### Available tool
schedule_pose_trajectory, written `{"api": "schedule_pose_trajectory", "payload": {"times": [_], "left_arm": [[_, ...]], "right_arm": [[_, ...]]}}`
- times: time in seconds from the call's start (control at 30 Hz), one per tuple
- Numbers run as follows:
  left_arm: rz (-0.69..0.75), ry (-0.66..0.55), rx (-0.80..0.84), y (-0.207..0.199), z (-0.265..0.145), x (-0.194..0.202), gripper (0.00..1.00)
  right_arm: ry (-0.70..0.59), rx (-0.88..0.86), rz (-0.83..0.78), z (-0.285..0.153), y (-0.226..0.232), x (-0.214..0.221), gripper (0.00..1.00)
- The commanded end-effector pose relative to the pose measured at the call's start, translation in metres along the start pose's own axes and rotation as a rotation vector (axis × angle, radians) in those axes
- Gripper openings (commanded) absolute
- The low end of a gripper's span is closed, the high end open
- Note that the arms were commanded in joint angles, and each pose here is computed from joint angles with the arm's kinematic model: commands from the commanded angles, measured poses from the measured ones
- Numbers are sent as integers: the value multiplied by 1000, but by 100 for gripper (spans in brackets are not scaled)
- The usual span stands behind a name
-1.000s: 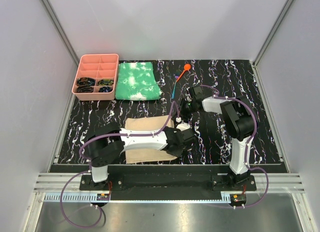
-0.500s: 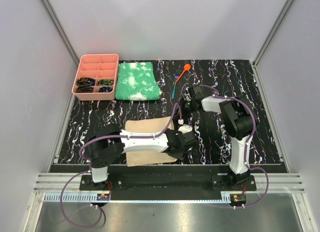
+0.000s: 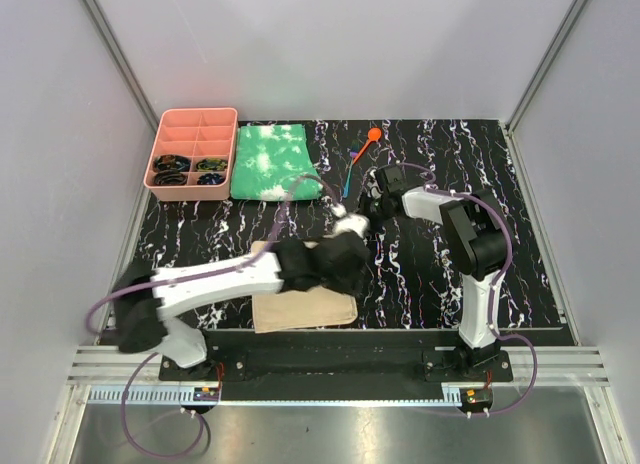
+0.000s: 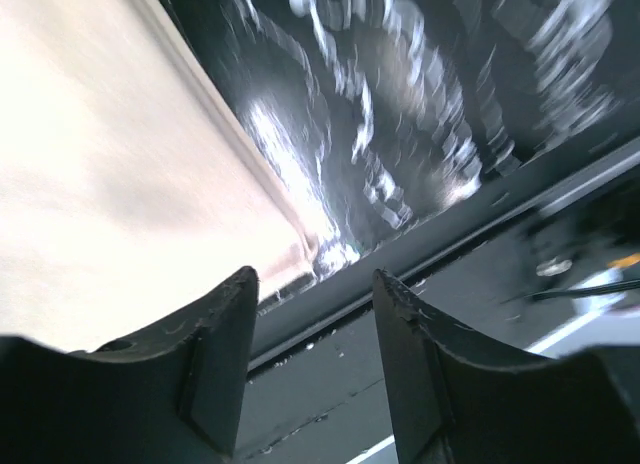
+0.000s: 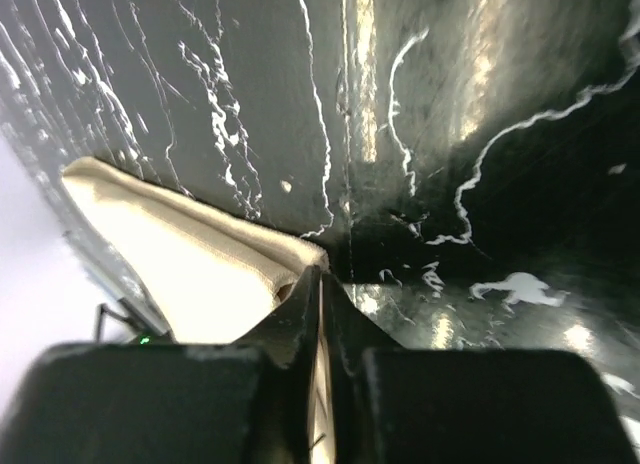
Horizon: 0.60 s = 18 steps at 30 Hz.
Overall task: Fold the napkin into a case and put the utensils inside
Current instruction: Pick up the lower triangle-folded napkin from the center of the board.
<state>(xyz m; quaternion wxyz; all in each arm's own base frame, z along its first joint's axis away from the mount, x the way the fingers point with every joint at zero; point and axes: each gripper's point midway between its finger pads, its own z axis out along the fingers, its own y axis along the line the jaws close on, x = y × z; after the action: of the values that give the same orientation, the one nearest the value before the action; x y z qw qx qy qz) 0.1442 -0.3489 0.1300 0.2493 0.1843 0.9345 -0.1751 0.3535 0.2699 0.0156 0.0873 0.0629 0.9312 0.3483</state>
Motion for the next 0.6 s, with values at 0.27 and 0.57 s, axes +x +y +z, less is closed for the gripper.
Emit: {"api": "schedule_pose_trajectory", "payload": {"times": [0.27, 0.57], "left_arm": [[-385, -248, 130, 169, -48, -97, 44], [-673, -227, 154, 241, -30, -87, 45]], "right_arm": [[-42, -29, -172, -43, 44, -17, 45], [25, -50, -196, -18, 45, -1, 52]]}}
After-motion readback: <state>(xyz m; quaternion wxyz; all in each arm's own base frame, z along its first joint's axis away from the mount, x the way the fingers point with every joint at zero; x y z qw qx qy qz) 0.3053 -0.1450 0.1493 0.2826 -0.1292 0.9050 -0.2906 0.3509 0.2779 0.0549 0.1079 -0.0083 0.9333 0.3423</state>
